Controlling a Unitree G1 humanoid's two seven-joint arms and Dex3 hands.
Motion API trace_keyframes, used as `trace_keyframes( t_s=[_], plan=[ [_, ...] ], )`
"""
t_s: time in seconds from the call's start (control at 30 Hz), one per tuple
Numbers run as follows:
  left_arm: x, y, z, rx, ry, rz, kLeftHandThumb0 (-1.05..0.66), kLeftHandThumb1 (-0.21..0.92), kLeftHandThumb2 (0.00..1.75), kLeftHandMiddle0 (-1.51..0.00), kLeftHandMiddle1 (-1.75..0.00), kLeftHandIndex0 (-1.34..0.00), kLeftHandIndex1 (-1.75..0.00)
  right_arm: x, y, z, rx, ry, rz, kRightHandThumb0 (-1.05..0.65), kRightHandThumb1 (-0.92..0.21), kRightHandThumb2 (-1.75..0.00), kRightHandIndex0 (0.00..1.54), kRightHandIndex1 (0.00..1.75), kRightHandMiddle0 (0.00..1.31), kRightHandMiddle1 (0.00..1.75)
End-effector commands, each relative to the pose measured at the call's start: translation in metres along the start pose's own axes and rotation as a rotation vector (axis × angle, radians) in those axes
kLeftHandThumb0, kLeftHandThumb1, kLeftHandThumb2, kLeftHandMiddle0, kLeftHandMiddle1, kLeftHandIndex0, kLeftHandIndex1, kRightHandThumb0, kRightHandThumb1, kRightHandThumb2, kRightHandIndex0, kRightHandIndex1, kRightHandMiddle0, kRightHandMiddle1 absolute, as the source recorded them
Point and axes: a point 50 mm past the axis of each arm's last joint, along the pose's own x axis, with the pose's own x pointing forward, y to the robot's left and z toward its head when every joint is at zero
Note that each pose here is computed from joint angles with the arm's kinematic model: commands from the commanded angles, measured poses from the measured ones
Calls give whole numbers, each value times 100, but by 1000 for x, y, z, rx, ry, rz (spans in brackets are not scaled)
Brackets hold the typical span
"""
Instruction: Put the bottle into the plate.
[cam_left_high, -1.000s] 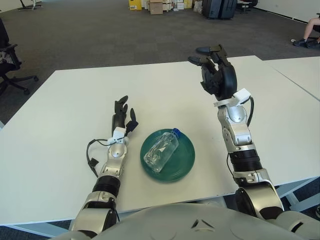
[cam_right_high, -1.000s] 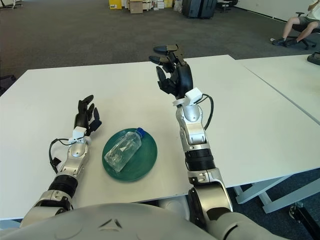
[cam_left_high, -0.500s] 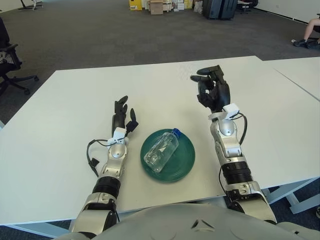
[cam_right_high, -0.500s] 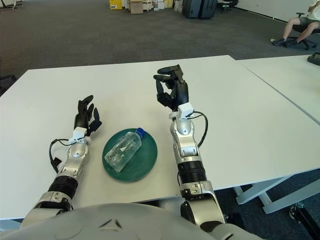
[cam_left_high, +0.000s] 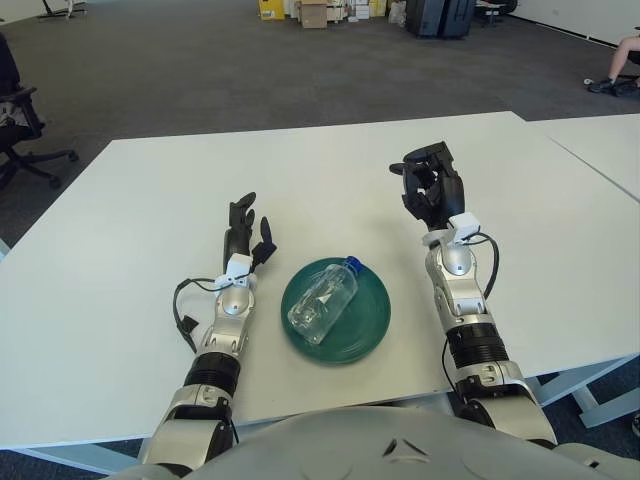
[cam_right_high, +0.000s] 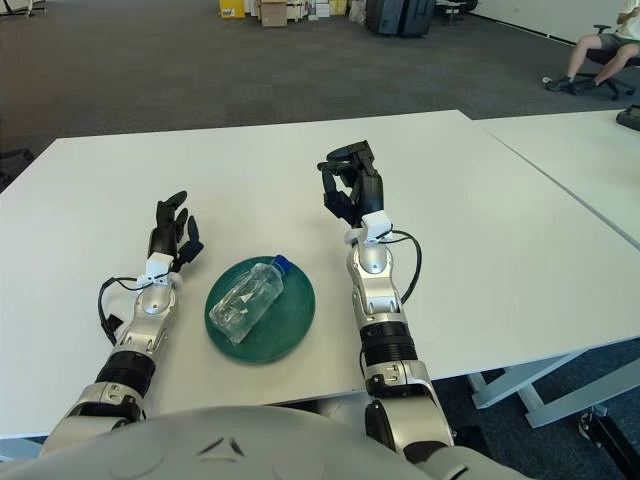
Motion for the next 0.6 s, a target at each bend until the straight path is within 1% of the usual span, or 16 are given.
trace_keyframes(
  t_s=[0.0,0.1,0.3,0.4,0.57],
  plan=[
    [3,3,3,8,-10,11,-77,92,89,-36,0,0,-80,-12,0,-29,-56,150,18,-35,-92,-51,43,102,20,173],
    [3,3,3,12,-5,10,-77,92,89,-36,-1,0,-80,-16,0,-39,-83,202,46,-35,-92,-52,41,96,19,174],
    [3,3,3,10,-2,5,-77,92,88,-37,-1,0,-81,-20,0,-51,-129,264,66,-35,-92,-52,37,89,18,175],
    [3,3,2,10,0,2,-77,92,88,-37,-1,0,-80,-22,2,-56,-148,281,59,-35,-92,-52,38,89,18,175],
    [3,4,2,10,-1,1,-76,92,88,-36,-1,0,-80,-23,3,-58,-165,283,50,-35,-92,-52,38,90,19,175]
  ],
)
